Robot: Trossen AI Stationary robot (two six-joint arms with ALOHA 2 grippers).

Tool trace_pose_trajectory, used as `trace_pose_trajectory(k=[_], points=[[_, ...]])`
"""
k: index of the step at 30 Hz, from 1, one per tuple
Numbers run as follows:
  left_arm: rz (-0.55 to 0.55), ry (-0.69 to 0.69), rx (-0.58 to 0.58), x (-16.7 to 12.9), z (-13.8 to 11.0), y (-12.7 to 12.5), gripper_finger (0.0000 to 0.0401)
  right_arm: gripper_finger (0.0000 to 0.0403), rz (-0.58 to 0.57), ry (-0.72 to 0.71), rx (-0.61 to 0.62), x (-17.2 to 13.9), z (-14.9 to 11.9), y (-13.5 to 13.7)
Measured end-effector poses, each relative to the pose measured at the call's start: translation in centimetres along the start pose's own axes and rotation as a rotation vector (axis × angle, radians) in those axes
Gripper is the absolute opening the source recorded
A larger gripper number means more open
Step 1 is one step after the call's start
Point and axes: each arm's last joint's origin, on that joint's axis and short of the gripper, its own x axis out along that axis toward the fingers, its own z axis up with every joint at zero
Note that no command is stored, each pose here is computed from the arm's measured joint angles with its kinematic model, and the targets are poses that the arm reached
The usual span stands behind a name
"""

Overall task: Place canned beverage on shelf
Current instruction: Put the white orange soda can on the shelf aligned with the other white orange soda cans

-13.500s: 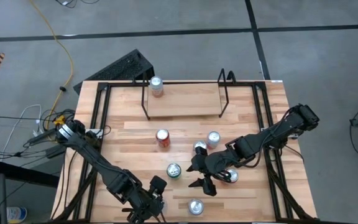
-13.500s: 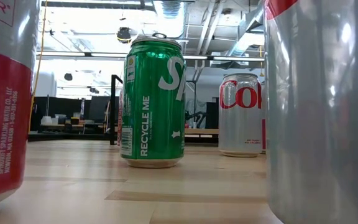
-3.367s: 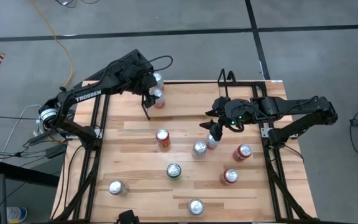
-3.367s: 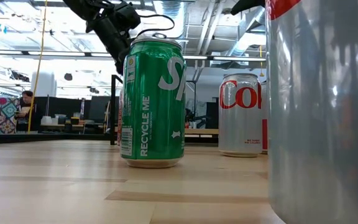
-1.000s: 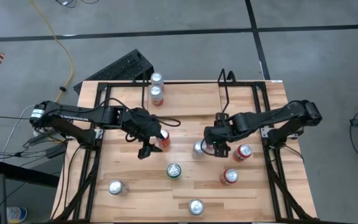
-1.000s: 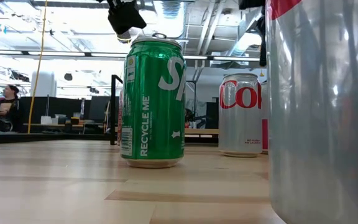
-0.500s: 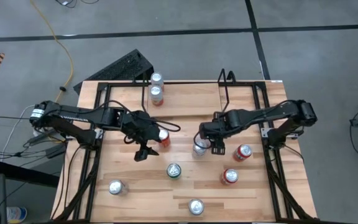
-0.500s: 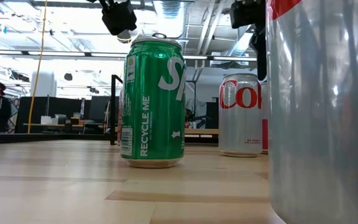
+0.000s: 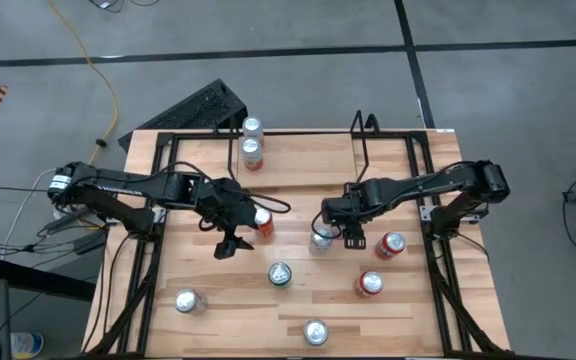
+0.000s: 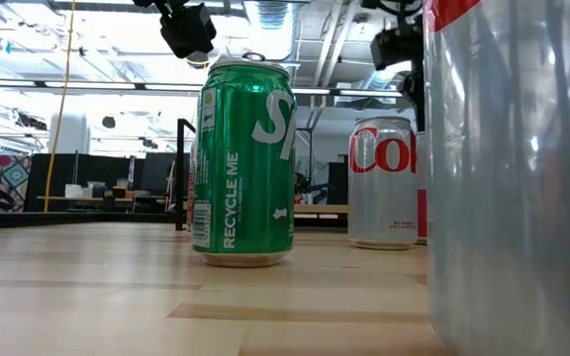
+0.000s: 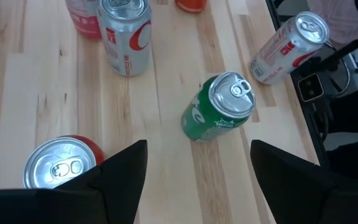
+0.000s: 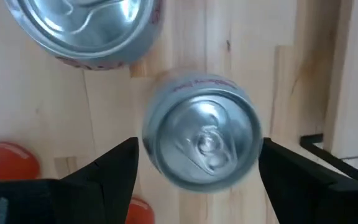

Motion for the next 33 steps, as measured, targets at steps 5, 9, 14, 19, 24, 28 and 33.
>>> trace_pose_trajectory(k=[5, 9, 14, 19, 24, 28, 33], points=[[0.001, 0.011, -0.018, 0.0, -0.1, 0.0, 0.0268, 0.0305, 0.029, -0.042, 0.015, 0.7, 0.2, 0.2], [0.002, 0.016, -0.021, 0.0, -0.2, 0.0, 0.0268, 0.0293, 0.029, -0.046, 0.025, 0.7, 0.3, 0.1], [0.022, 0.013, -0.025, -0.3, -0.2, 0.3, 0.0268, 0.0263, 0.029, -0.049, 0.139, 0.8, 0.4, -0.6], [0.125, -0.009, -0.032, -2.0, -0.4, 0.6, 0.0268, 0.0237, 0.033, -0.086, 0.321, 0.9, 0.8, -1.6], [0.247, -0.054, -0.025, -4.3, -0.7, 0.5, 0.0268, 0.0236, 0.043, -0.162, 0.437, 1.1, 1.7, -2.9], [0.338, -0.106, -0.024, -5.8, -0.8, 0.4, 0.0268, 0.0236, 0.048, -0.224, 0.485, 1.2, 2.3, -3.9], [0.408, -0.140, -0.026, -7.1, -1.1, 0.4, 0.0268, 0.0236, 0.052, -0.294, 0.547, 1.2, 2.9, -5.2]])
